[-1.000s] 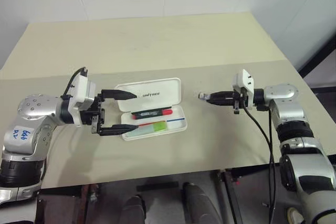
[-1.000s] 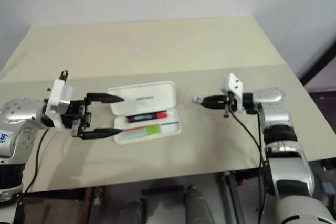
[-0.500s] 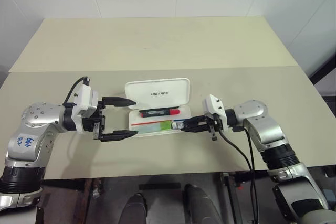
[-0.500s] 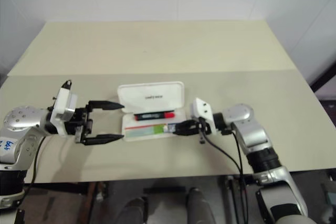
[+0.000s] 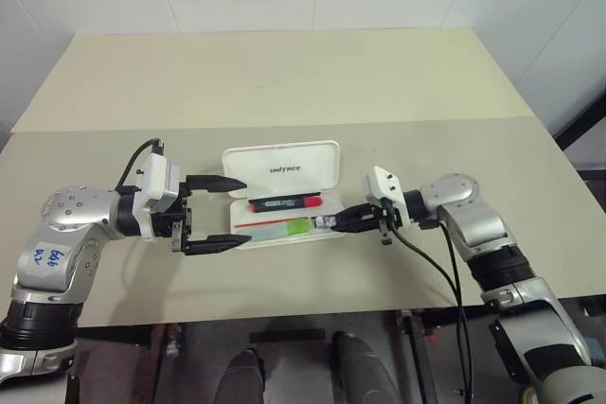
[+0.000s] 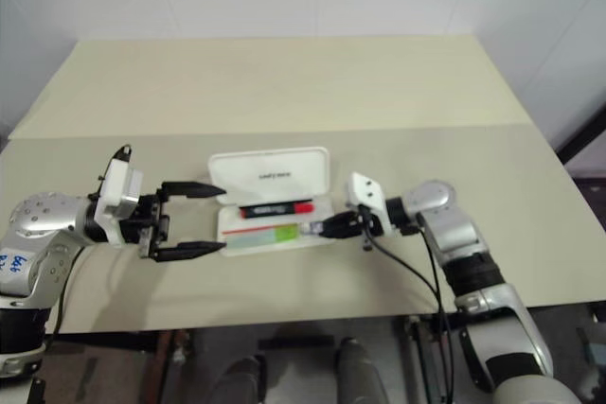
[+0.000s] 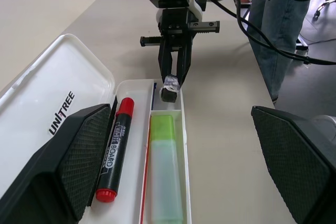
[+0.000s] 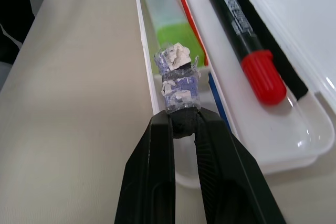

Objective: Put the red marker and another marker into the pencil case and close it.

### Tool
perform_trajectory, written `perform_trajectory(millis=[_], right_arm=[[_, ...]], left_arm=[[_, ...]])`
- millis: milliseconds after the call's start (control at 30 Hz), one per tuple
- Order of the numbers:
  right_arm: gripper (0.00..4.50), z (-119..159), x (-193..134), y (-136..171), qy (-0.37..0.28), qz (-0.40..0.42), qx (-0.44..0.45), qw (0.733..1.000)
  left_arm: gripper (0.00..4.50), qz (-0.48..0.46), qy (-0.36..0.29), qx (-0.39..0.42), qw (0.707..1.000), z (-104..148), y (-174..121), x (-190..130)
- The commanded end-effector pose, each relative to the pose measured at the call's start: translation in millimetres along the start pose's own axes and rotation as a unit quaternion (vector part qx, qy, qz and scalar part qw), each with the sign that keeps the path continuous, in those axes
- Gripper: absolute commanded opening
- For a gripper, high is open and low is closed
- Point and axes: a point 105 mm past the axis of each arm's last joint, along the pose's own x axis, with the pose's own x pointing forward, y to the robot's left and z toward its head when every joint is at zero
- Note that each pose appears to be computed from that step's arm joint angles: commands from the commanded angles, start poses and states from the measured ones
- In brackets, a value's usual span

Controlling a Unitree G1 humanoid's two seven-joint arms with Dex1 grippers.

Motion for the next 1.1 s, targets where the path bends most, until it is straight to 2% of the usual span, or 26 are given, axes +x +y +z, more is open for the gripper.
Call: perform_trajectory(millis=[33,233,633,733,800,900,967,1100], right_arm=[[0.25,10,-1,-3,0.001,0.005,-0.028,1.0],[0.25,6,5,-9,0.007,-0.006,-0.034,0.999],[4.45,25,3,-12,-0.015,-0.012,-0.055,0.998],[4.45,36,-1,-13,-0.03,-0.017,-0.07,0.997],[4.45,56,-12,-8,-0.066,-0.027,-0.091,0.993],[4.45,73,-29,4,-0.113,-0.043,-0.1,0.988],[4.45,77,-42,11,-0.134,-0.061,-0.097,0.984],[4.45,73,-59,18,-0.134,-0.097,-0.083,0.983]], left_arm=[[4.5,-0.003,-0.005,0.022,1.0,8,-2,2],[4.5,-0.001,-0.006,0.024,1.0,9,-1,3],[4.5,0.0,-0.005,0.024,1.0,9,0,3],[4.5,0.001,-0.005,0.024,1.0,10,1,3],[4.5,0.009,-0.005,0.023,1.0,10,3,2],[4.5,0.017,-0.004,0.021,1.0,10,4,-1],[4.5,0.02,-0.003,0.02,1.0,9,4,-4],[4.5,0.026,-0.002,0.016,1.0,9,4,-9]])
